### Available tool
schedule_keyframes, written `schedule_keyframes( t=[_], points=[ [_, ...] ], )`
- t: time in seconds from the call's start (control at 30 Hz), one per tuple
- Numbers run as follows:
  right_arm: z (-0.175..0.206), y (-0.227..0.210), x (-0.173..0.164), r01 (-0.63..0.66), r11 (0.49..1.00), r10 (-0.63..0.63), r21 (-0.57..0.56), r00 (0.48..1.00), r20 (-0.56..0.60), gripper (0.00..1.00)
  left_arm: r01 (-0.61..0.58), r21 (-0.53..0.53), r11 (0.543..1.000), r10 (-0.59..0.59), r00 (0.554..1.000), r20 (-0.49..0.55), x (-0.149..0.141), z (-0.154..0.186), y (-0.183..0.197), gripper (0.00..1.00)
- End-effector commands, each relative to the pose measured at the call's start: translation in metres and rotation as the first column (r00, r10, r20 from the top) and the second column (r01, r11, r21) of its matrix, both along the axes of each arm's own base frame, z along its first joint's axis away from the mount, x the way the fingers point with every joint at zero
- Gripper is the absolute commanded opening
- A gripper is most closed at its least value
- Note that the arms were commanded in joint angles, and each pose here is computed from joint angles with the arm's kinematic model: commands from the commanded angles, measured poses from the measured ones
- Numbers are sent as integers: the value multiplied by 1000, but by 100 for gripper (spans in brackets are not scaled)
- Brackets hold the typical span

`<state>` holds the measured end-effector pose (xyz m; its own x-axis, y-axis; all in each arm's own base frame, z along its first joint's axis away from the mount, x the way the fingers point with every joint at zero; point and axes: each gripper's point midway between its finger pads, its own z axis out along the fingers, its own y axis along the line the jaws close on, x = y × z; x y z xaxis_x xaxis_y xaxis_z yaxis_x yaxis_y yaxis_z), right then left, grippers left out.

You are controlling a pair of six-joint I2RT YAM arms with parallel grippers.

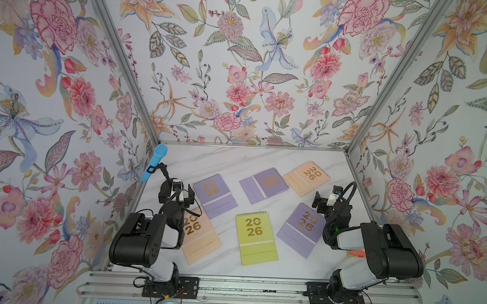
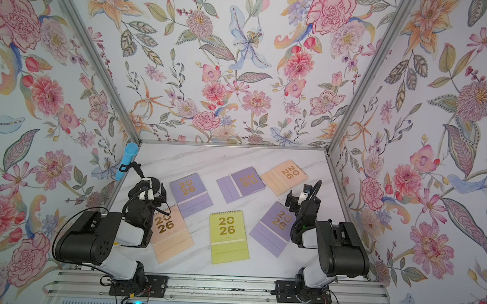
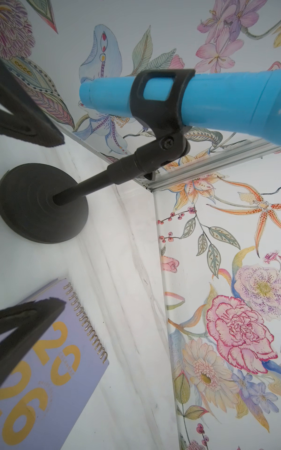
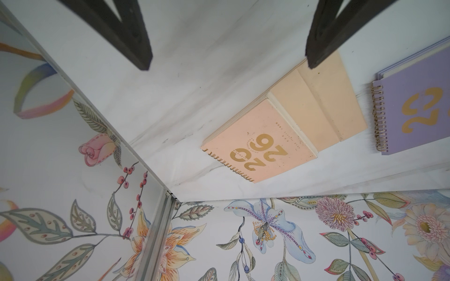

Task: Stack the calendars
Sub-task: Adjust the calendar at the center of the board.

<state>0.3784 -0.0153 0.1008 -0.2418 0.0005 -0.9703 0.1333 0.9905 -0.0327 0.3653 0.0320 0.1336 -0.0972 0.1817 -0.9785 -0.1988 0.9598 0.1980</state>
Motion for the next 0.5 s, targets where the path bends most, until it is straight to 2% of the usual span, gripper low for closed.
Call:
schedule_keyframes(
  t=[0.0, 0.1, 0.17, 0.23, 0.33, 0.4, 0.47],
  points=[
    [8, 0, 4, -1, 1000, 1, -18, 1000, 25, 99, -17, -11, 1000, 18, 998, 56, 1, 19, 4, 100],
    [27, 0, 1, 28, 999, -26, -37, 999, 34, 99, -77, 21, 997, 76, 996, 40, 0, 36, 3, 100],
    [39, -4, -1, 94, 995, -95, -19, 993, -67, 99, -119, 24, 993, 118, 993, 16, 3, 55, -2, 100],
    [52, -2, -10, 145, 989, -141, 8, 974, -177, 99, -117, -47, 992, 116, 993, -21, 10, 75, -11, 100],
    [69, 16, -33, 175, 984, -161, 34, 952, -260, 99, -79, -167, 983, 62, 992, -107, 18, 91, -33, 100],
    [64, 38, -53, 161, 982, -115, 102, 929, -351, 99, -59, -240, 969, 15, 984, -180, 20, 90, -50, 100],
    [55, 70, -72, 107, 974, -13, 200, 907, -421, 99, -6, -329, 944, -78, 968, -240, 19, 79, -74, 97]
  ],
)
